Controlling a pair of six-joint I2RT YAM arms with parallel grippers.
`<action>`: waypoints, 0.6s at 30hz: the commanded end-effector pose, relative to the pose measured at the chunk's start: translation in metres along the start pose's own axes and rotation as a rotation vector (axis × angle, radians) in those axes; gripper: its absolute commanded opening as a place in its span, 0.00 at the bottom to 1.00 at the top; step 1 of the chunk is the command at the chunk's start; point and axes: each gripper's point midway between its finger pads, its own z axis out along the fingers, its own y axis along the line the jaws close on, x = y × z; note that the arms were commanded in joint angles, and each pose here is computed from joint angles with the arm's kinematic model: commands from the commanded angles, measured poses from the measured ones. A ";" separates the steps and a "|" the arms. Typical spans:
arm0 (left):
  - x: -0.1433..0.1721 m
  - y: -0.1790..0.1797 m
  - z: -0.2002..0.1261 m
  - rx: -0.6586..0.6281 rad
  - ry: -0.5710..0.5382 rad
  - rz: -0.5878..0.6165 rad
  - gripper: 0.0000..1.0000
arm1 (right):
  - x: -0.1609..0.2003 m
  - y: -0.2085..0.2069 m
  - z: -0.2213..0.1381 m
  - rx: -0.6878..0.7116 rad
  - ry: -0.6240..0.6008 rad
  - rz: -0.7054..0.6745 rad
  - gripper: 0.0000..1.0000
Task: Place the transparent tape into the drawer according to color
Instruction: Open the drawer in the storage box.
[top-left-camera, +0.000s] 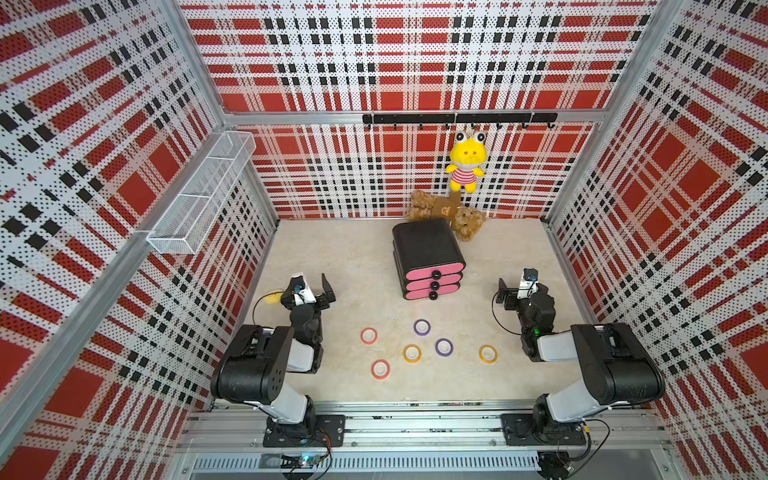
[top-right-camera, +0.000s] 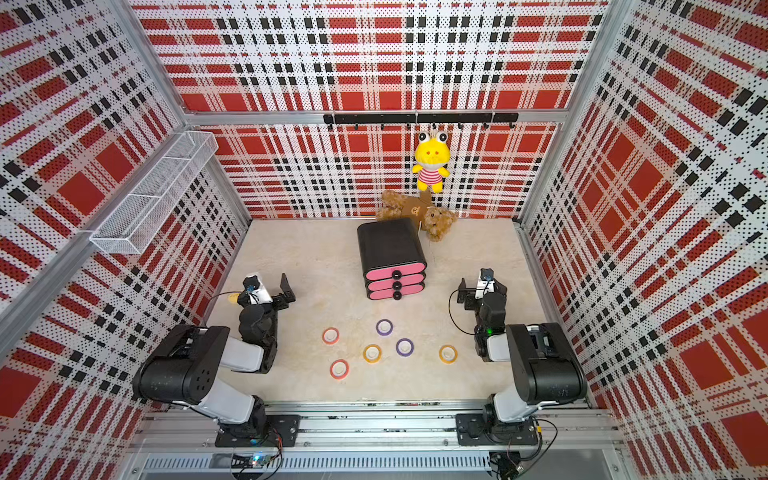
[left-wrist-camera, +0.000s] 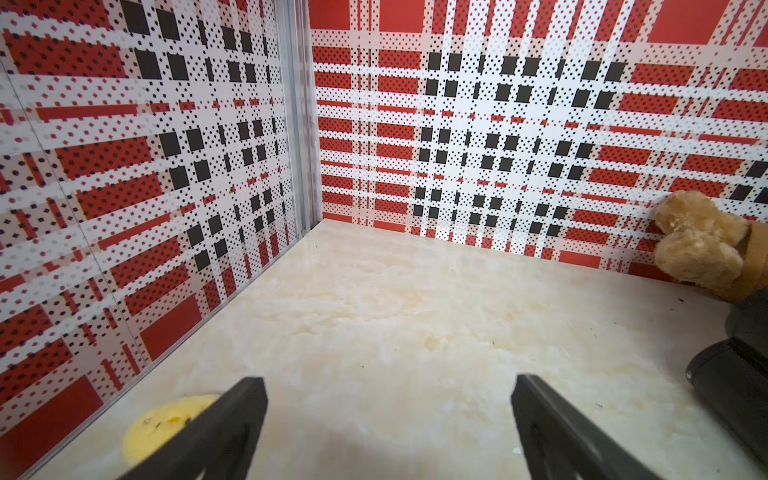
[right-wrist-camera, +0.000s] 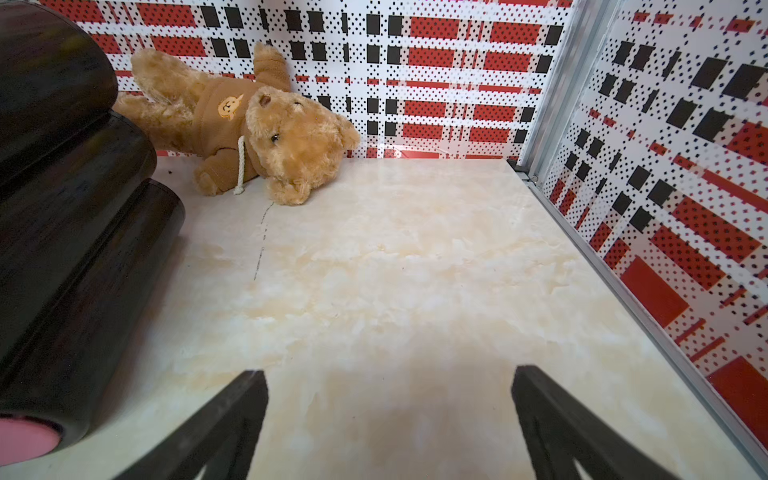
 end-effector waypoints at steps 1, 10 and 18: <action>-0.005 -0.001 0.004 0.010 -0.018 -0.001 0.99 | -0.008 -0.001 0.004 -0.004 -0.018 0.005 1.00; -0.005 -0.004 0.005 0.031 -0.015 0.002 0.99 | -0.007 -0.001 0.004 -0.004 -0.017 0.005 1.00; -0.011 -0.011 0.009 0.029 -0.002 0.034 0.94 | -0.021 -0.010 0.010 0.062 0.026 0.014 1.00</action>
